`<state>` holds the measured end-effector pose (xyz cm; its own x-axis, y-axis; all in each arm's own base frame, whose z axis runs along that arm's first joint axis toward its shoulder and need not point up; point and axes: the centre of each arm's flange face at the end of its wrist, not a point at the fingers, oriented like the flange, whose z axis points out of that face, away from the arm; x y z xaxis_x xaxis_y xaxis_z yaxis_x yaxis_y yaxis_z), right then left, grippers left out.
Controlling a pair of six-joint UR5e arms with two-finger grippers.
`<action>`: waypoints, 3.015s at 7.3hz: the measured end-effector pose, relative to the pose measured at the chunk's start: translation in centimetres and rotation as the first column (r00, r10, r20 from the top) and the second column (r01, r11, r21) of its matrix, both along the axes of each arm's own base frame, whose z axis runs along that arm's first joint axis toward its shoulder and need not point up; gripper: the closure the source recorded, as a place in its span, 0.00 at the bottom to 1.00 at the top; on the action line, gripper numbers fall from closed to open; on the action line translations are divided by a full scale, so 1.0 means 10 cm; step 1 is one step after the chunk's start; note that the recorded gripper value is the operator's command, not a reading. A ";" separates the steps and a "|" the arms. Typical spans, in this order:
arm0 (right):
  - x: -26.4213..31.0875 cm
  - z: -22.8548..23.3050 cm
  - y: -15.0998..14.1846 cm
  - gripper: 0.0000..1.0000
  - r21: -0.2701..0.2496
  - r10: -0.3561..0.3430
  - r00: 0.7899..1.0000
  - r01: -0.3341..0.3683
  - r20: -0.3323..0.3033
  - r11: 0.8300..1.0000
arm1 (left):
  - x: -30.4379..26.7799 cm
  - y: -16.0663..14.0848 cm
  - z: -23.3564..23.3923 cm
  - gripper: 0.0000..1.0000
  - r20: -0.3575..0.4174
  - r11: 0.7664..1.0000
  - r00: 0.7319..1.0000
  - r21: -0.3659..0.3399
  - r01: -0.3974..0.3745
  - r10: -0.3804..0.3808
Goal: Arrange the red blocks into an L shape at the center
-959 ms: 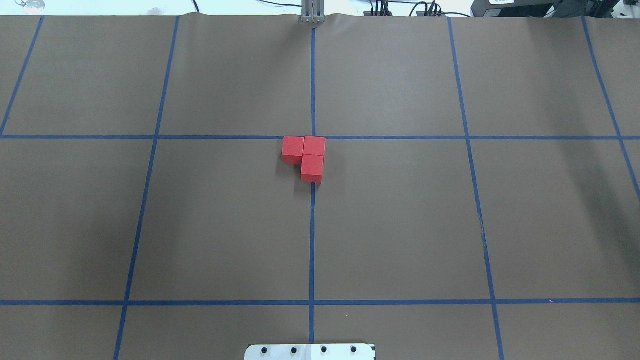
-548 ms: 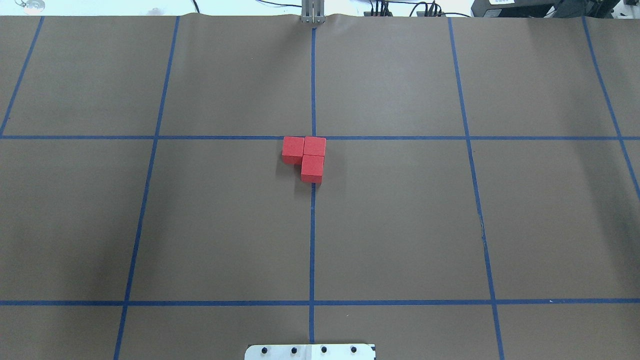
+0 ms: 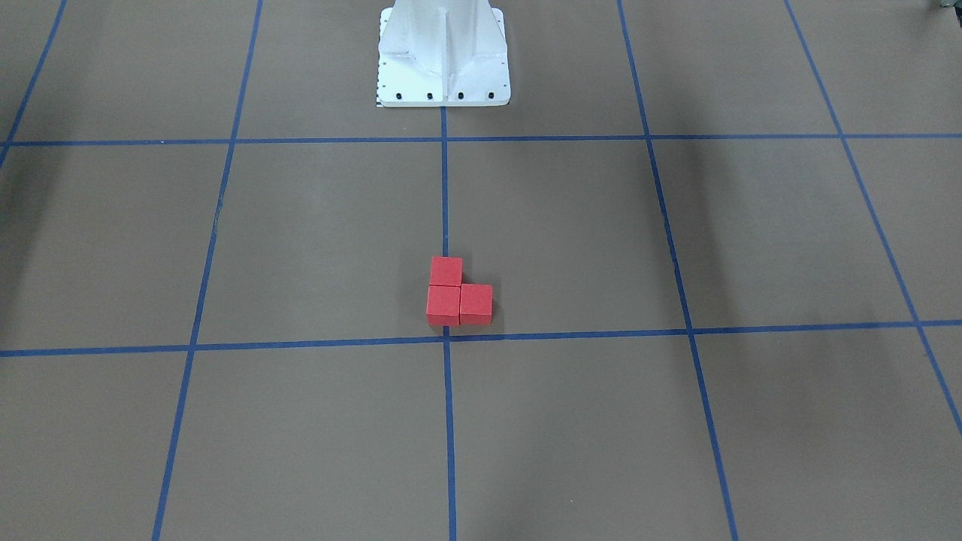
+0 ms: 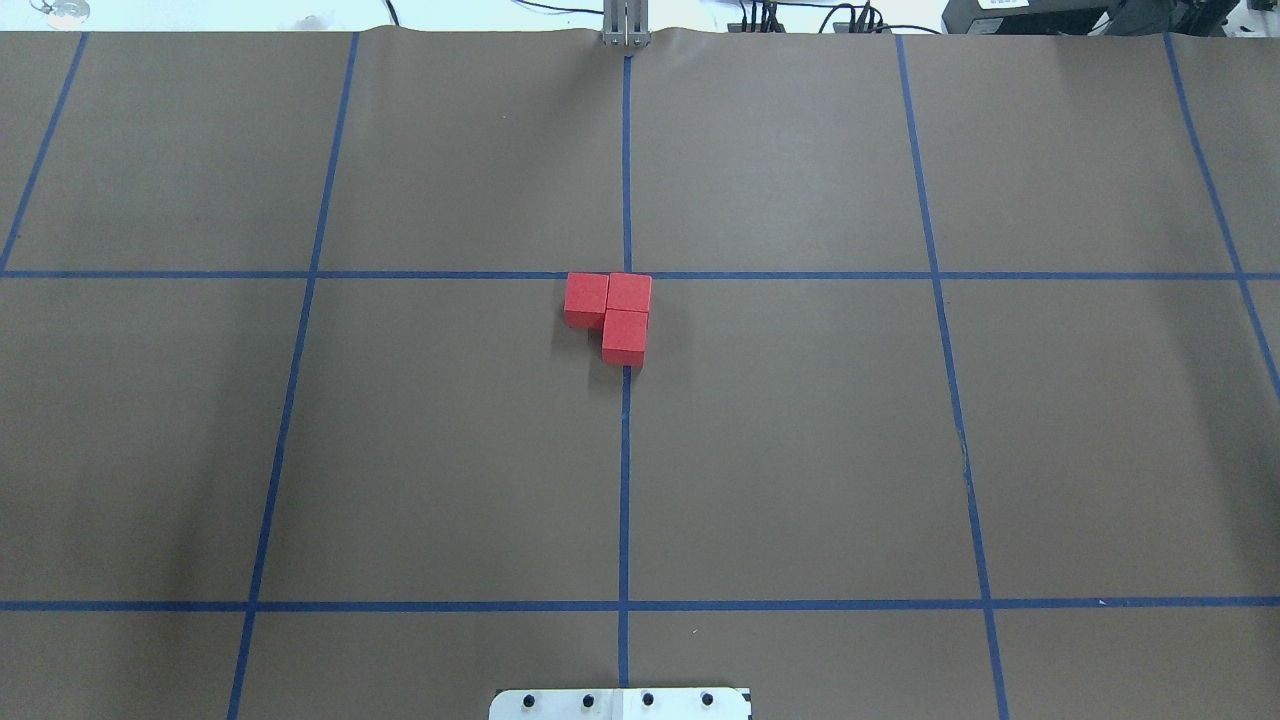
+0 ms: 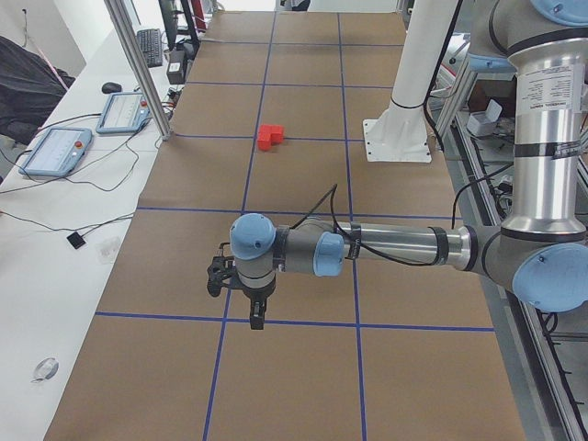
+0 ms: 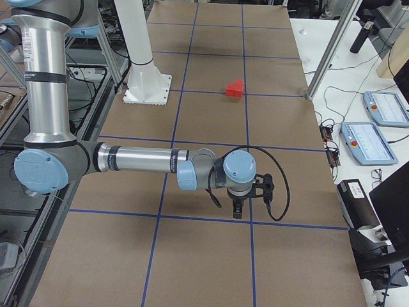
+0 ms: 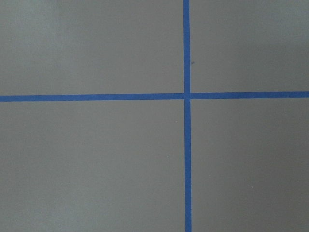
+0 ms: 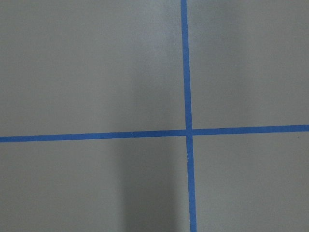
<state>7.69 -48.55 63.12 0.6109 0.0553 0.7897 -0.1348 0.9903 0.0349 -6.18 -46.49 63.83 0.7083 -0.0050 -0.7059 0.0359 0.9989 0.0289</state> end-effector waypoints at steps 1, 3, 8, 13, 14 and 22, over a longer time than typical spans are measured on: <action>0.02 -0.04 0.17 0.01 0.005 0.009 1.000 -0.009 -0.011 1.000 | 0.00 0.01 0.02 0.00 -0.002 1.000 1.000 -0.005 0.000 0.000; 0.07 -0.11 0.45 0.01 0.014 0.029 0.995 -0.028 -0.093 1.000 | 0.01 0.01 0.03 0.00 -0.001 1.000 1.000 -0.009 0.000 0.000; 0.03 0.01 0.51 0.01 -0.015 0.021 0.992 -0.024 -0.126 1.000 | 0.01 -0.05 0.02 0.00 0.001 1.000 1.000 -0.010 0.001 -0.001; -0.01 0.05 0.50 0.01 -0.021 0.012 0.993 -0.014 -0.117 1.000 | 0.01 -0.04 0.11 0.00 0.015 1.000 1.000 -0.018 -0.004 0.005; -0.01 0.04 0.50 0.01 -0.019 0.012 0.993 -0.014 -0.117 1.000 | 0.01 -0.04 0.11 0.00 0.015 1.000 1.000 -0.017 -0.004 0.004; -0.03 -0.05 0.49 0.01 -0.005 0.007 0.997 -0.008 -0.080 1.000 | 0.01 -0.07 0.09 0.00 0.016 1.000 1.000 -0.013 -0.003 0.004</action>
